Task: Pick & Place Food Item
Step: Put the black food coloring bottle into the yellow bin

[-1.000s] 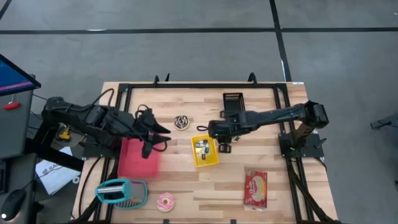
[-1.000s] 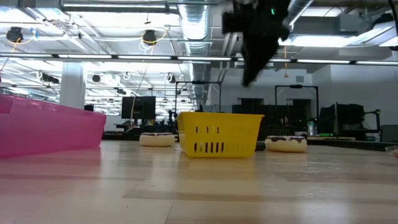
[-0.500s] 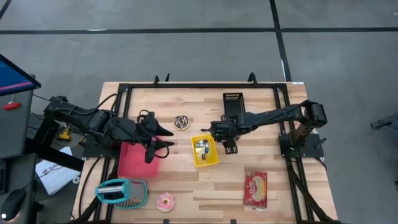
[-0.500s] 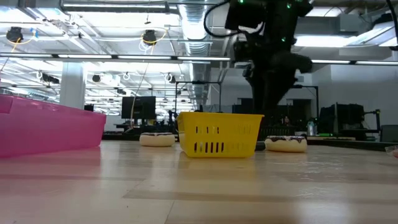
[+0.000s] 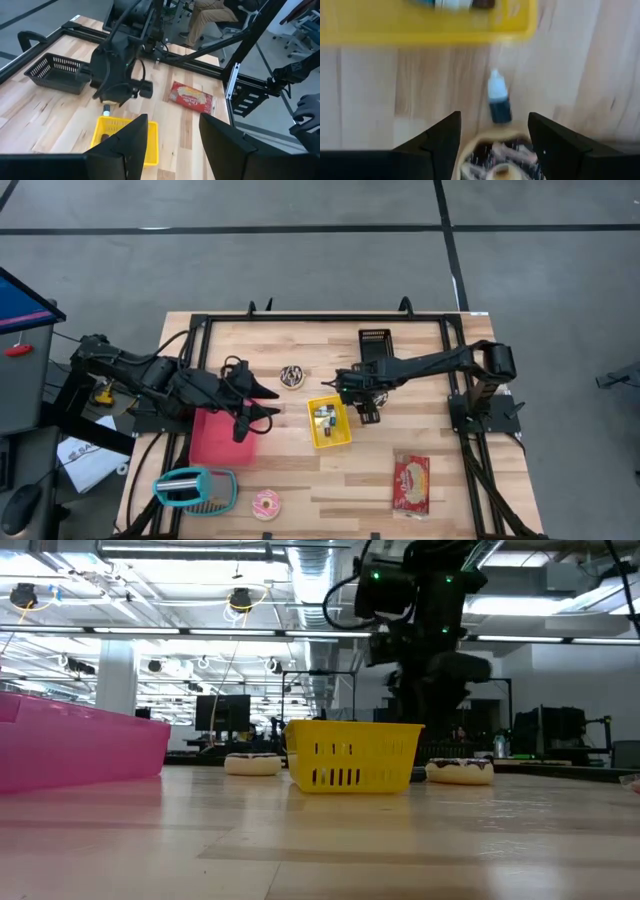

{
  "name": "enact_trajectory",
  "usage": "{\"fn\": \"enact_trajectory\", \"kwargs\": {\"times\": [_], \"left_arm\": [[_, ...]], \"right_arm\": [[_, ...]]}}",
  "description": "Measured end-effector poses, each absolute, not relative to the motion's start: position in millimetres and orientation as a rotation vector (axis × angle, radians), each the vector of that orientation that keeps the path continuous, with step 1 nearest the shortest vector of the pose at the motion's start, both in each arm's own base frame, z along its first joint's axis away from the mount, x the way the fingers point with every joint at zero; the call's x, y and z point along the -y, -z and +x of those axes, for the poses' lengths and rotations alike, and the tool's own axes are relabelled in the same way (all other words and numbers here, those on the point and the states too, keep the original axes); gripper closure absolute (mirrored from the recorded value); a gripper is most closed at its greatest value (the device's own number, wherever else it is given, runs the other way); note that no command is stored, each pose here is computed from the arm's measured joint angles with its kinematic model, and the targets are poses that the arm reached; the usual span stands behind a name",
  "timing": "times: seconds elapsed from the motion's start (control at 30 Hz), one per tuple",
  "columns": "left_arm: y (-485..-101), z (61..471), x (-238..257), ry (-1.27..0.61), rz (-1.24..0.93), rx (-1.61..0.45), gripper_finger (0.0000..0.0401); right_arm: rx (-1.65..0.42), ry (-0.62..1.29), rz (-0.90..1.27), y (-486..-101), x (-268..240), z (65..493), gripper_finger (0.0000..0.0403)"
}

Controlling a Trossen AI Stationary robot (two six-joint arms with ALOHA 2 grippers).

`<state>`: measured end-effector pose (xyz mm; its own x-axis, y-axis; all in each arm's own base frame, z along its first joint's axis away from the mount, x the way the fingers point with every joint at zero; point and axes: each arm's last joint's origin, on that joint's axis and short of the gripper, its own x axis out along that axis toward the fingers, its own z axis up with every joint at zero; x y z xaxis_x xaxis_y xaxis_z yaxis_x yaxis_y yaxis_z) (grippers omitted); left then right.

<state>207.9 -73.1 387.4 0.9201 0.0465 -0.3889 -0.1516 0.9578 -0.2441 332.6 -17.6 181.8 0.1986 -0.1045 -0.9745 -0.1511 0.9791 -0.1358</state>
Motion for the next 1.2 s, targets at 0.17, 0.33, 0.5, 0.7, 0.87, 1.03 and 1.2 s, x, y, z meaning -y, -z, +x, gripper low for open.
{"fn": "enact_trajectory", "kwargs": {"times": [0.17,0.33,0.5,0.7,0.87,1.03,1.2], "left_arm": [[-387.5,208.0,72.8,-0.105,-0.278,-0.389,0.0226],[-387.4,208.2,71.9,-0.110,-0.280,-0.390,0.0227],[-387.4,208.3,71.9,-0.110,-0.280,-0.390,0.0228],[-387.6,208.2,71.9,-0.110,-0.284,-0.388,0.0229],[-387.8,208.4,71.9,-0.110,-0.289,-0.385,0.0229],[-388.2,208.6,72.0,-0.109,-0.295,-0.381,0.0229],[-389.3,209.0,72.2,-0.109,-0.310,-0.369,0.0229]], "right_arm": [[-1.368,-0.061,-0.210,-177.0,22.8,337.0,0.0180],[-1.375,-0.080,-0.202,-171.2,23.7,338.3,0.0180],[-1.380,-0.099,-0.219,-164.7,21.9,341.1,0.0180],[-1.373,-0.094,-0.221,-157.7,24.4,345.3,0.0180],[-1.370,-0.089,-0.221,-151.1,25.4,349.2,0.0180],[-1.403,-0.097,-0.221,-143.3,25.2,348.8,0.0197],[-1.431,-0.104,-0.213,-136.4,25.2,349.8,0.0235]]}}
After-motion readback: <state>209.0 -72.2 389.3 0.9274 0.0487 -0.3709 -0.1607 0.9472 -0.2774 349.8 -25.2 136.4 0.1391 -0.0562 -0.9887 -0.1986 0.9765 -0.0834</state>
